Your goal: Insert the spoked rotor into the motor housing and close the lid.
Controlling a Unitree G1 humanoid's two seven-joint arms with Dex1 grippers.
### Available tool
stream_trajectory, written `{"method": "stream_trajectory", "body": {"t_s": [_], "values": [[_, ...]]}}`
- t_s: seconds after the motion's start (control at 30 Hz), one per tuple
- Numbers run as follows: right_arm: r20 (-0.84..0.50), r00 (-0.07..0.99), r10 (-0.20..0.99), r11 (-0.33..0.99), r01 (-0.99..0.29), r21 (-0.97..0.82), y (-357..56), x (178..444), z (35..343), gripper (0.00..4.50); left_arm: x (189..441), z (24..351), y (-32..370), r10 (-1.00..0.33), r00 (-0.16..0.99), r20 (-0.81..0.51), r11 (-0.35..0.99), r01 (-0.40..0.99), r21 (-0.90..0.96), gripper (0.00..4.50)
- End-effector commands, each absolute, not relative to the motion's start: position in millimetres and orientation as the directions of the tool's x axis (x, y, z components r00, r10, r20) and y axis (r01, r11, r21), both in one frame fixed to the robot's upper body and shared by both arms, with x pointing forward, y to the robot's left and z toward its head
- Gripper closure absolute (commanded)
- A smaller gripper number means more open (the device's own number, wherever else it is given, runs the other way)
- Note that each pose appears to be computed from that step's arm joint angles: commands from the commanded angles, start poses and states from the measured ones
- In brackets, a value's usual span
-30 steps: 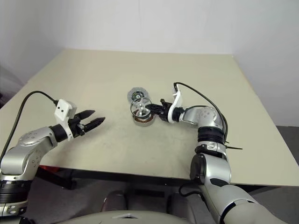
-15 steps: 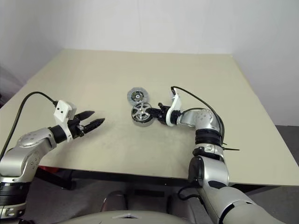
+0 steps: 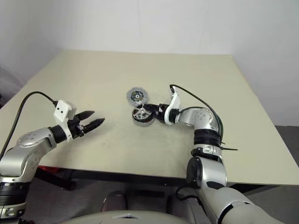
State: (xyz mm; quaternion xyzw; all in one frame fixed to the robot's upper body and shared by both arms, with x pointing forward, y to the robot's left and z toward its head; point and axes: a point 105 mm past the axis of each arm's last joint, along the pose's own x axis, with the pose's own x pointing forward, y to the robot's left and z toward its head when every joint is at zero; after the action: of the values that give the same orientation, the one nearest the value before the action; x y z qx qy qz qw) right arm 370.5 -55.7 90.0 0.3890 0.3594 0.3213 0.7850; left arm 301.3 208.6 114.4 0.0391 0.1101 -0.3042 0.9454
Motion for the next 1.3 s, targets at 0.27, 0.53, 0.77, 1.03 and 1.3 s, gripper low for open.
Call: {"method": "stream_trajectory", "body": {"t_s": [0.27,0.53,0.77,1.03,1.3], "values": [[-0.233,0.544,0.806,0.501,-0.420,0.757,-62,368,112,1.51,304,130,210,-0.565,0.802,-0.194,0.810,0.584,0.056,1.10],[-0.150,0.592,0.792,0.557,-0.600,0.573,-69,375,135,1.51,306,129,208,-0.569,0.799,-0.192,0.807,0.588,0.055,1.10],[-0.128,0.569,0.812,0.560,-0.701,0.442,-59,375,135,1.51,308,131,206,-0.574,0.797,-0.187,0.804,0.592,0.056,1.10],[-0.160,0.536,0.829,0.548,-0.721,0.423,-34,377,117,2.76,307,131,208,-0.564,0.804,-0.187,0.810,0.583,0.061,1.10],[-0.389,0.473,0.790,0.603,-0.711,0.361,-26,357,46,4.49,306,132,212,-0.551,0.814,-0.183,0.820,0.569,0.065,1.10]]}}
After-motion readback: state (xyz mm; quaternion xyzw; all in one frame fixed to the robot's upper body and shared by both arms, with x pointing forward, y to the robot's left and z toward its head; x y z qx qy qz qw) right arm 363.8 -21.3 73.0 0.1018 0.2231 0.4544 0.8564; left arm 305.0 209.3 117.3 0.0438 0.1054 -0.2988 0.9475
